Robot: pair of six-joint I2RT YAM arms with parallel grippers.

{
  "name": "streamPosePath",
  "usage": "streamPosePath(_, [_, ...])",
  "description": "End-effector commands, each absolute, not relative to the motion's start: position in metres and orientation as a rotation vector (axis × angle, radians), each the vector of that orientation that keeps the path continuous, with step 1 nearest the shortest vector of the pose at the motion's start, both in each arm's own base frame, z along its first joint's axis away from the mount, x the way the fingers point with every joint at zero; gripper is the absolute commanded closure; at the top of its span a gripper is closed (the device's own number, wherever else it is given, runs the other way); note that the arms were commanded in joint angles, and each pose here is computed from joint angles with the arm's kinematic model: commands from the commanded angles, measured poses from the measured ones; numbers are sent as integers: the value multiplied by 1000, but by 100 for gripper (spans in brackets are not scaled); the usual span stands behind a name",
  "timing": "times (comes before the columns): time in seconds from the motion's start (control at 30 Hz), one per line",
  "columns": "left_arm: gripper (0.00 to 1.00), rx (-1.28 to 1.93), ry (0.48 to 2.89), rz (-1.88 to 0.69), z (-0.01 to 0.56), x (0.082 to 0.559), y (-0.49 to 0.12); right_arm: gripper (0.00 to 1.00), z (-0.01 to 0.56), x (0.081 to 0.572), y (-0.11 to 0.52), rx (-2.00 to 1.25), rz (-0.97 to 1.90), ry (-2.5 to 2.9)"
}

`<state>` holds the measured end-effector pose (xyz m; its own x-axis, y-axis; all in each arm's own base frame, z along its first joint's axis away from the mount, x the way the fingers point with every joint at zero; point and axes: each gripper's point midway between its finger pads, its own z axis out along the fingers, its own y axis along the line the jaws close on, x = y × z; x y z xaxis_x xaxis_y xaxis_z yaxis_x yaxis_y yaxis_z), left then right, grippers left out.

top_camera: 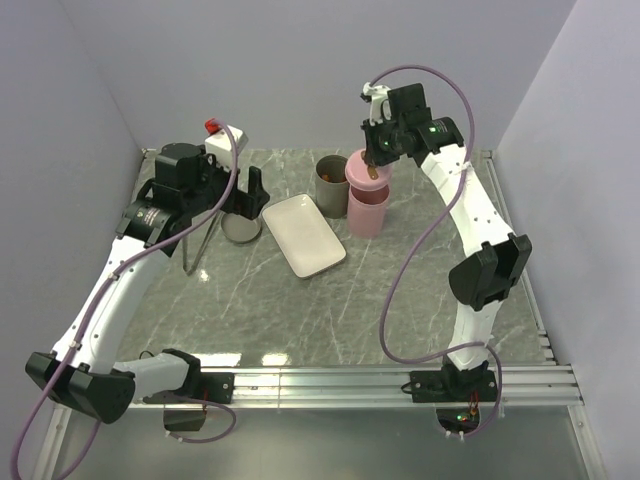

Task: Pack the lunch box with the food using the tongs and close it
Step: Close the box lid on the packing box.

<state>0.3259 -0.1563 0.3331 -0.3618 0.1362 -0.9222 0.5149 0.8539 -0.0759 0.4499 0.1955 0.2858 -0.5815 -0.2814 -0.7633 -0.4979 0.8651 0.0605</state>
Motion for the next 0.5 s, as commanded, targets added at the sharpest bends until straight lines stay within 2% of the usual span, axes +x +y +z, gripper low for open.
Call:
streamPosePath(0.0, [1,478,1896,-419,342,320,-151,100,296,454,187,-578,319,2184])
streamPosePath(0.47, [1,485,1916,-424,337,327,-154,100,256,464,181,-570,417,2249])
